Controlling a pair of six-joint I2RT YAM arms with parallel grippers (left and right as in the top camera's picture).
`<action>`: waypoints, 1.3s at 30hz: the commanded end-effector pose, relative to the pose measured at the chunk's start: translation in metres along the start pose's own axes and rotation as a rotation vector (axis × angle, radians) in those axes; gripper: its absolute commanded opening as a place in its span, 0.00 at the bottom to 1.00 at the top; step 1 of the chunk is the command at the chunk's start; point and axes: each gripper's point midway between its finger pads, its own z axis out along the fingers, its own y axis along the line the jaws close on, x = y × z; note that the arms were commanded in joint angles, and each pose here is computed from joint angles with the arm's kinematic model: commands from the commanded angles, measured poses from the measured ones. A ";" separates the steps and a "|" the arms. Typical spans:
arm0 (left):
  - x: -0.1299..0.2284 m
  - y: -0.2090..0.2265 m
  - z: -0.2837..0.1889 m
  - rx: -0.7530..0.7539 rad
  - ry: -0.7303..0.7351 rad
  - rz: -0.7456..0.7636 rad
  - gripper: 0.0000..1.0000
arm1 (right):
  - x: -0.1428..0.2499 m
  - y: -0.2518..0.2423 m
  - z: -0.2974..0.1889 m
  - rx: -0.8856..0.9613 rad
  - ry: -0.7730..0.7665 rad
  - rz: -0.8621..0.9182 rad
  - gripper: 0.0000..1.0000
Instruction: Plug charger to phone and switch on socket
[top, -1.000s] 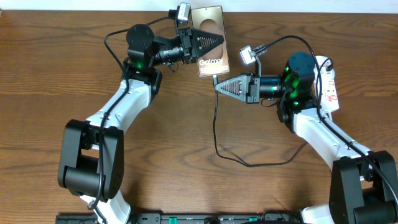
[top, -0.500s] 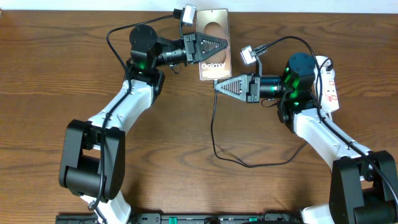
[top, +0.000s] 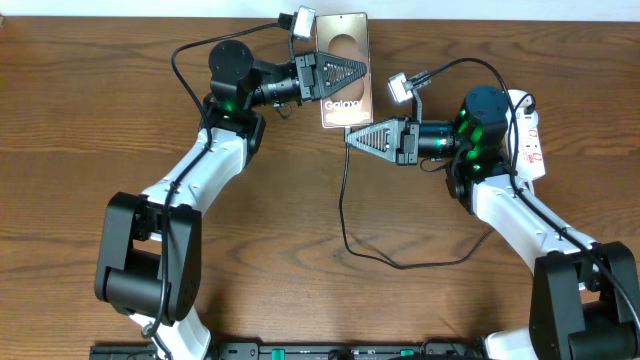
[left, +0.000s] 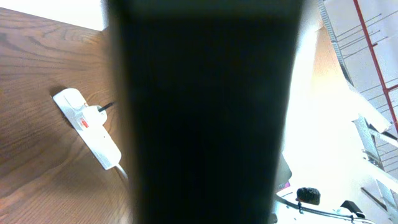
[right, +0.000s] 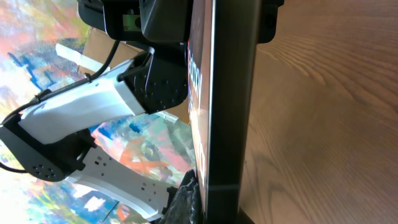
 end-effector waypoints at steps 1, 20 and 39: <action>0.015 -0.033 0.009 0.068 0.101 0.073 0.07 | -0.020 0.005 -0.003 0.042 -0.085 -0.052 0.01; 0.016 -0.033 0.009 0.067 0.104 0.069 0.07 | -0.021 0.009 -0.005 0.029 -0.081 -0.086 0.35; 0.008 -0.030 0.009 0.052 0.060 0.055 0.07 | 0.018 0.011 -0.010 -0.055 0.060 -0.091 0.91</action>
